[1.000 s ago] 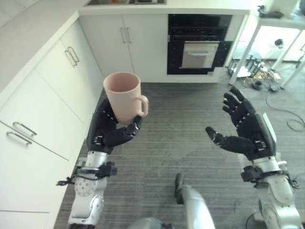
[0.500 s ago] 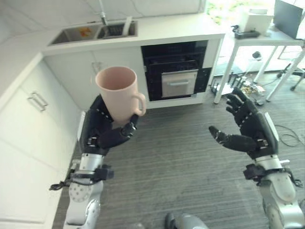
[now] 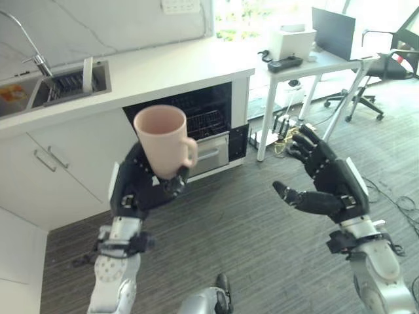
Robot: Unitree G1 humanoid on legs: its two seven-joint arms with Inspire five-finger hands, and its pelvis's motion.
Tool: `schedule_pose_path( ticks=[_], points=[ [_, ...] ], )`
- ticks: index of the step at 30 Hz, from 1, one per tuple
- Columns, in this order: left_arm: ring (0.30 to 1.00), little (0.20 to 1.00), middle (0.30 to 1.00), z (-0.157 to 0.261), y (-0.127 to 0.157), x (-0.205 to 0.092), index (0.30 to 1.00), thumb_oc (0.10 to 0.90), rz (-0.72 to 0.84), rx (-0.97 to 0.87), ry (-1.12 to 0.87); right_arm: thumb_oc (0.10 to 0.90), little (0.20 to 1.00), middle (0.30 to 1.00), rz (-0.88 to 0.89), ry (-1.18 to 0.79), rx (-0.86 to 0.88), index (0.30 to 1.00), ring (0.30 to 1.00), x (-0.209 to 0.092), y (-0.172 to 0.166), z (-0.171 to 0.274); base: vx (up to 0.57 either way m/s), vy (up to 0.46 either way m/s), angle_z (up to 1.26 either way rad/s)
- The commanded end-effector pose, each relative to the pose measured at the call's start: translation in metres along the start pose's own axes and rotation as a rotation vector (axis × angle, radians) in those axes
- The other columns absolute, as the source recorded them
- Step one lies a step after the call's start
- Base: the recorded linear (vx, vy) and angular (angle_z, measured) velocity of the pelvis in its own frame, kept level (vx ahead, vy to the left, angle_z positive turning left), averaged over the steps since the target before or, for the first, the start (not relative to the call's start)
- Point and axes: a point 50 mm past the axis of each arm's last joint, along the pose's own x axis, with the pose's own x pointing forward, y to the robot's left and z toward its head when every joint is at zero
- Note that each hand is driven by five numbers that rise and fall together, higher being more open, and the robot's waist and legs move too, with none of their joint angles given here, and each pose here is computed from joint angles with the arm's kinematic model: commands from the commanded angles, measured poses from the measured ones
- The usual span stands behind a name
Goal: Place the dishes in the dishwasher.
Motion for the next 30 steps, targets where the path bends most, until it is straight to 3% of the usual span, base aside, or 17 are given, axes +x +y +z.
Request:
schedule_pose_path(
  ticks=[1,9,30],
  points=[
    [0.3,0.3,0.3,0.043,-0.005,0.005,0.3,0.4,-0.091,0.069,-0.227,0.8,0.9,0.9,-0.017,-0.265,-0.034,0.9,0.9,0.014,-0.002,0.038,0.37,0.137,0.29],
    [0.3,0.3,0.3,0.045,-0.003,0.008,0.3,0.4,-0.054,0.099,-0.218,0.8,0.9,0.9,0.023,-0.232,0.039,0.9,0.9,0.017,0.015,0.026,0.28,0.122,0.11],
    [0.3,0.3,0.3,0.049,-0.004,0.006,0.3,0.4,-0.043,0.079,-0.217,0.8,0.9,0.9,0.058,-0.237,0.029,0.9,0.9,0.029,0.004,0.04,0.22,-0.337,0.32]
  ],
)
